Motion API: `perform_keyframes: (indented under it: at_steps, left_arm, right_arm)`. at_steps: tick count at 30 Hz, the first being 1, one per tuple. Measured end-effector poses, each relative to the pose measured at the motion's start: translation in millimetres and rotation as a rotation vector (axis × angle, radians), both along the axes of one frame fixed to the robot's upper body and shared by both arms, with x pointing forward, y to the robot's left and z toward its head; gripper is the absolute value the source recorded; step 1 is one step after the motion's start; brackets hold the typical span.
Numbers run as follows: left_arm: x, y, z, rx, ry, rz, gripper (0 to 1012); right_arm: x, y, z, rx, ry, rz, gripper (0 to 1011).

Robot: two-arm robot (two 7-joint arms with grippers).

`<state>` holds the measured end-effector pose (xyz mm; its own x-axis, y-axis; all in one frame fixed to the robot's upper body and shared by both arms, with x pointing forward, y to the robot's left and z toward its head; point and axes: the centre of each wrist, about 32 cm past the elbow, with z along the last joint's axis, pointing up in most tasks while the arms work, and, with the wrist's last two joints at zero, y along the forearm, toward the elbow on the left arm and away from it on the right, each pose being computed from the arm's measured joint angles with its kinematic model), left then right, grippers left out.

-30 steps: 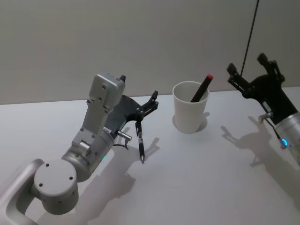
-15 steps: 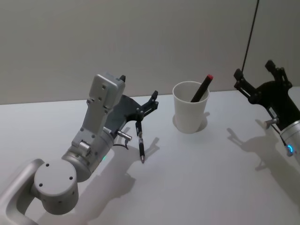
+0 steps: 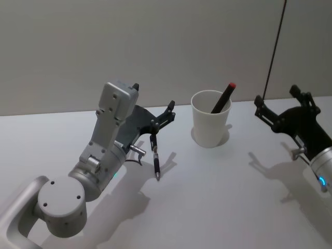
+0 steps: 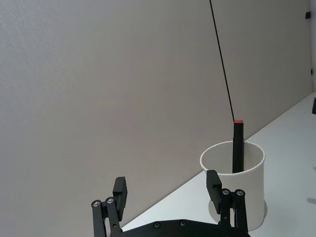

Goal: Place the pen into the pen holder.

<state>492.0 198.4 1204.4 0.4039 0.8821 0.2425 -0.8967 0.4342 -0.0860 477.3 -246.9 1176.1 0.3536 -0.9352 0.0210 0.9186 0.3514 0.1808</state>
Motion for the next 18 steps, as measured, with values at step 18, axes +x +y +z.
perform_keyframes:
  at_steps: [18]
  left_arm:
    - [0.0, 0.0, 0.0, 0.000, 0.000, 0.000, 1001]
  right_arm:
    - [-33.8, 9.7, 12.3, -0.064, 0.107, -0.026, 1001]
